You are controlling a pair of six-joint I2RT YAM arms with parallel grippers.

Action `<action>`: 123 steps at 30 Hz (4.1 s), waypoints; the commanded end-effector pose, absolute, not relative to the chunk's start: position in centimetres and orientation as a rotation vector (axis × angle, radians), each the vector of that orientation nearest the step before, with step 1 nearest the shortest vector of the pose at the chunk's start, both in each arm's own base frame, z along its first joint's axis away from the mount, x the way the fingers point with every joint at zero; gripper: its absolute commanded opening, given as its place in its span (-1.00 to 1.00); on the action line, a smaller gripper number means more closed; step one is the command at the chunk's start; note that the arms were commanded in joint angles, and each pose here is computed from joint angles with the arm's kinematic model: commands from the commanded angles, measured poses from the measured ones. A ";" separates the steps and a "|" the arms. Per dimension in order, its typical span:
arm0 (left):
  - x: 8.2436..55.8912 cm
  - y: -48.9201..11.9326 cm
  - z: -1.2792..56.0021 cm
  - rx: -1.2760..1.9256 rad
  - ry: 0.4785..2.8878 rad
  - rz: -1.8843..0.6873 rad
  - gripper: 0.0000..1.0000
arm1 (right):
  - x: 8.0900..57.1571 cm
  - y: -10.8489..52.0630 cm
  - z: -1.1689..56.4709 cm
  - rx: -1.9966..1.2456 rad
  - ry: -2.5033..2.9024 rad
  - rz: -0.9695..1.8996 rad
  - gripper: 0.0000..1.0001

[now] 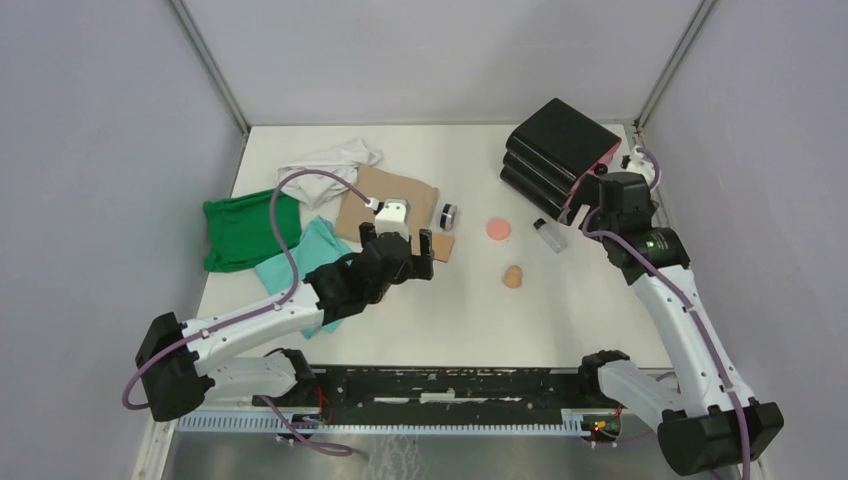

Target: Organize the makeup

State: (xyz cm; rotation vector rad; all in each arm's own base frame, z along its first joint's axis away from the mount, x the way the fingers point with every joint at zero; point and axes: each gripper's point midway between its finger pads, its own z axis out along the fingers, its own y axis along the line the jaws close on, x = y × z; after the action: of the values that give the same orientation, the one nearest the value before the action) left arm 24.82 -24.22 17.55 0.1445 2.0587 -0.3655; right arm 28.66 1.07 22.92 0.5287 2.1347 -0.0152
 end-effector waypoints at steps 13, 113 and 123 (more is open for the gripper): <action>29.2 -30.2 24.8 0.097 1.922 -0.461 0.98 | 31.6 0.1 23.4 0.585 2.111 -0.086 0.99; 41.4 -42.5 23.6 0.033 2.058 -1.242 0.99 | 33.9 -1.1 23.9 0.307 2.010 0.070 0.99; 44.3 -46.0 22.0 0.081 2.050 -1.320 0.99 | 34.7 0.7 21.1 0.193 2.118 0.154 0.80</action>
State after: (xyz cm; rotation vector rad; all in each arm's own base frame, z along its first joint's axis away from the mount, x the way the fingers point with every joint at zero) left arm 42.94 -43.73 19.48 0.0226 2.1375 -1.2328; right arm 33.73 0.13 20.06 0.2510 2.1684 0.1169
